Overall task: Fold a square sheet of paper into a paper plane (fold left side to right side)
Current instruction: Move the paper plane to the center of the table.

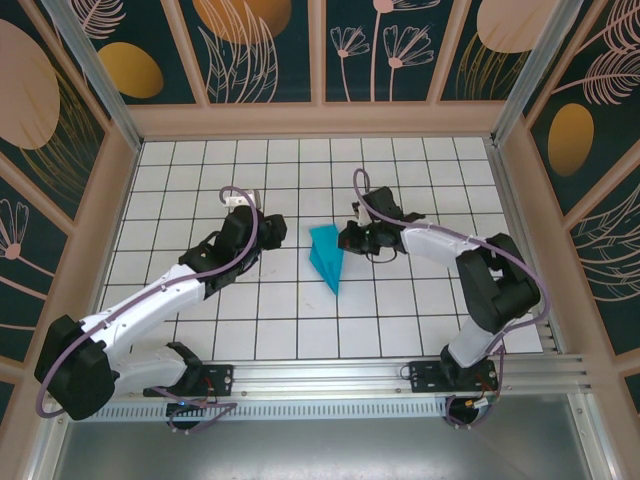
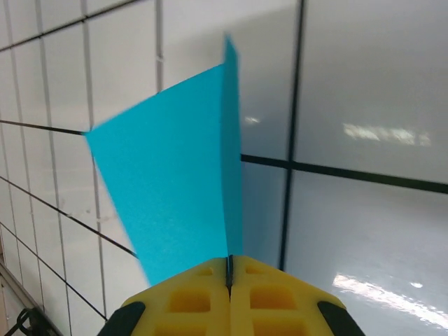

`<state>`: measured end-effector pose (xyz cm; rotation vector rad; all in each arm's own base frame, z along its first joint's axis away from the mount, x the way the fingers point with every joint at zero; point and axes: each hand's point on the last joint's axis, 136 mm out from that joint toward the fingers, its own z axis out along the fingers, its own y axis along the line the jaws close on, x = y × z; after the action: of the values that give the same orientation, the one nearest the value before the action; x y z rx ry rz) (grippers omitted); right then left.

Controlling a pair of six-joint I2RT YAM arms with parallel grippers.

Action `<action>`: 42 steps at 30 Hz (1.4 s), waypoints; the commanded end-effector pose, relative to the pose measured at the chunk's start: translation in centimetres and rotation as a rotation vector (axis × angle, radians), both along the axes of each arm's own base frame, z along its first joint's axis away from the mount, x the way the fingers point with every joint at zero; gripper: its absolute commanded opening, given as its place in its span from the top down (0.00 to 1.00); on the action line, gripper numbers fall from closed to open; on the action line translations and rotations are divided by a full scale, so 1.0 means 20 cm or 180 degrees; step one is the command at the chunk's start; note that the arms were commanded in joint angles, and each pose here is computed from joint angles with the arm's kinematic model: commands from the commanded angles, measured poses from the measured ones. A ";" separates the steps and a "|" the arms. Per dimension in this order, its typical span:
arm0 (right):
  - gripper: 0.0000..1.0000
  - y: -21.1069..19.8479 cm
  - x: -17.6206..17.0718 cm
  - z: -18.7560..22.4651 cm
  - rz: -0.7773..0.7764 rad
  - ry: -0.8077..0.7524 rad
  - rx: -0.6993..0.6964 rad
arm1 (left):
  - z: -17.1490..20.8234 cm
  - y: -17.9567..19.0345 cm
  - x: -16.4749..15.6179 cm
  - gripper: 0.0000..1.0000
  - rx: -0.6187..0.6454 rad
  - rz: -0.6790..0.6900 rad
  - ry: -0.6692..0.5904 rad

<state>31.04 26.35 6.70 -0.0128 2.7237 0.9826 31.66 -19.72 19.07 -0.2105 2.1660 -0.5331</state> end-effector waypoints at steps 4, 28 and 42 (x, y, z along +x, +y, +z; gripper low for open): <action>0.90 -0.12 0.02 -0.15 -0.0112 0.0096 -0.0105 | -0.03 0.02 -0.01 0.54 0.0035 0.0037 0.0044; 0.44 -0.11 -0.35 -0.02 0.0185 0.0045 -0.1133 | 0.05 0.09 -0.01 0.04 -0.0033 0.0208 -0.0233; 0.44 -0.06 -0.35 -0.17 0.0342 0.0137 -0.1389 | 0.04 0.08 -0.01 0.01 -0.0016 0.0183 -0.0215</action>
<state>23.95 24.76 3.39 -0.1984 2.9419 0.4301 31.18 -18.15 19.21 -0.2530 2.1153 -0.5064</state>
